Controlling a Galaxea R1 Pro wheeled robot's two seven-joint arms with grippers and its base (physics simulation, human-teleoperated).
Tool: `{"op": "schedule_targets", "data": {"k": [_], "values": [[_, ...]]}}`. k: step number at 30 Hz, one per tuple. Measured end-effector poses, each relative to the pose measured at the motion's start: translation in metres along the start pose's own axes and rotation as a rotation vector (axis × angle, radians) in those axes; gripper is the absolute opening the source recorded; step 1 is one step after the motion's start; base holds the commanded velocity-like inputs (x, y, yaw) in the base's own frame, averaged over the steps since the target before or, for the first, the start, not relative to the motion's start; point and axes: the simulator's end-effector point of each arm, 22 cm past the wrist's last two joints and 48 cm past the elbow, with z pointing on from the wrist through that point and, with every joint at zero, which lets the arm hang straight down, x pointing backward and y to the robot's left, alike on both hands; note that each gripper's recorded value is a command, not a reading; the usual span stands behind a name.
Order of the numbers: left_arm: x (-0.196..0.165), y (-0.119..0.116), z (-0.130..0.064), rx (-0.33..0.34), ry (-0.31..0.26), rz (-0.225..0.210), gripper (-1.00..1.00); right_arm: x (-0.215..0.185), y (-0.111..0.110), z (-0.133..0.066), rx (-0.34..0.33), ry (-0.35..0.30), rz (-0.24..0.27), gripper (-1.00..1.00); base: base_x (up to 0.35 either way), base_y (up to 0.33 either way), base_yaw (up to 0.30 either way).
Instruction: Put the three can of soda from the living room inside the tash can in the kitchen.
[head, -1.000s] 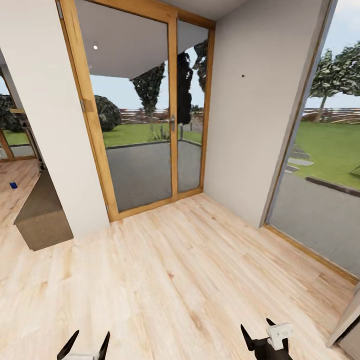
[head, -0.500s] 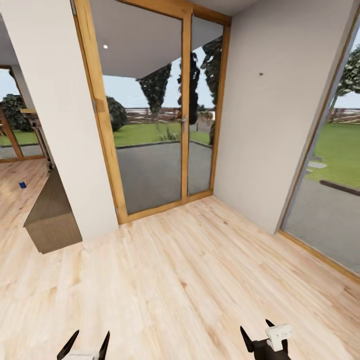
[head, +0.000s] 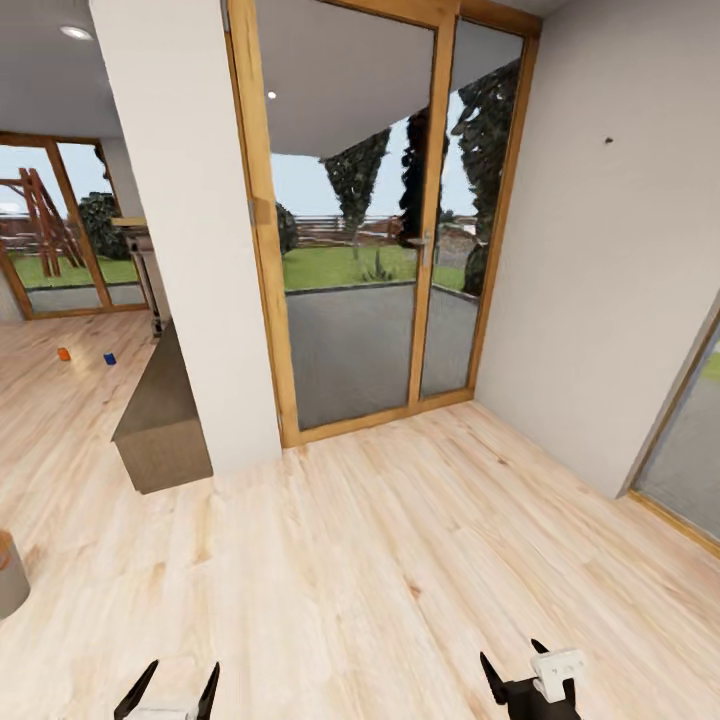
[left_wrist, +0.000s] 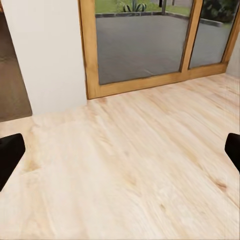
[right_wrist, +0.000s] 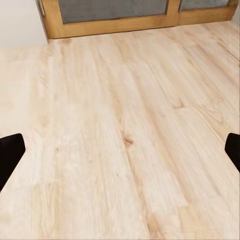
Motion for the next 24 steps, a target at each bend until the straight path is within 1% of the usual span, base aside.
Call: {"op": "schedule_targets", "data": {"k": [7, 24], "values": [[0.0, 0.0, 0.0, 0.0, 0.0, 0.0, 1.0, 0.0, 0.0, 0.0, 0.0, 0.0, 0.0, 1.0, 0.116, 0.181, 0.257], [-0.0007, 0.0, 0.0002, 0.0, -0.001, 0.0, 1.0, 0.0003, 0.0001, -0.0002, 0.0, 0.001, 0.0, 1.0, 0.081, 0.181, 0.257]]}}
